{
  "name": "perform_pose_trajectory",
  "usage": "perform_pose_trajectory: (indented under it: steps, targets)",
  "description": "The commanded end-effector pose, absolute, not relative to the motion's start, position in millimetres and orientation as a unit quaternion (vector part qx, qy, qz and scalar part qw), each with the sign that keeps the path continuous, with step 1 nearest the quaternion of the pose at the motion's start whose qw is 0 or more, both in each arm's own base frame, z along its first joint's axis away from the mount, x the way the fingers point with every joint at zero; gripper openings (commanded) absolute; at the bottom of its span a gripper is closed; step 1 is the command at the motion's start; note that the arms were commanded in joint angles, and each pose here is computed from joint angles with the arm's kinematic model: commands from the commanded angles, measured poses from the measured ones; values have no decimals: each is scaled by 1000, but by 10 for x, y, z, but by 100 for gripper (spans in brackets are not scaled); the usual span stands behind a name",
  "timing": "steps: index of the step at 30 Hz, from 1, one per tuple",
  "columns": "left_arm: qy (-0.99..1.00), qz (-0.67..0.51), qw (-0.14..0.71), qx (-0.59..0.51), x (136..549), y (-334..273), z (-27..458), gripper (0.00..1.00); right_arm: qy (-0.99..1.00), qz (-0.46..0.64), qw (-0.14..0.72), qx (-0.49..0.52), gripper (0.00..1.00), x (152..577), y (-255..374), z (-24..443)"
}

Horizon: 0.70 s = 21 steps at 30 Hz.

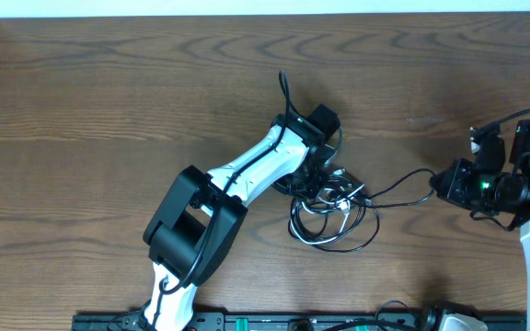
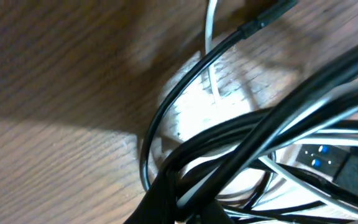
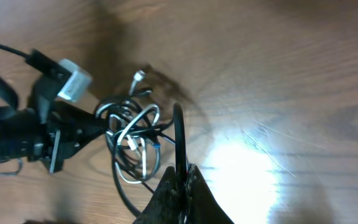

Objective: Untangle cables

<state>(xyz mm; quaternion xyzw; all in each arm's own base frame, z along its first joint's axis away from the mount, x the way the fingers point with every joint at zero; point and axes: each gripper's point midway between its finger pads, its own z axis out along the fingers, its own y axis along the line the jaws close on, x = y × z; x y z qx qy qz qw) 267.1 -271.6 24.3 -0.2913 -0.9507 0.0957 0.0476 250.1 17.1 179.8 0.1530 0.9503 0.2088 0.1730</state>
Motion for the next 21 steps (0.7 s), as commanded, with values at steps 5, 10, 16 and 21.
perform_pose_trajectory:
  steps: [5,10,16,21]
  targets:
    - [-947,152,54,-278,2623,-2907,278,8,962,169,151,153,43,2448,49,1713]
    - [-951,157,51,-261,2641,-2939,283,8,959,209,120,152,60,2390,194,1682]
    - [-952,160,46,-257,2668,-2962,285,8,946,278,101,132,77,2366,491,1692]
    - [-954,161,44,-247,2681,-2972,285,8,922,302,62,237,50,2369,569,1493]
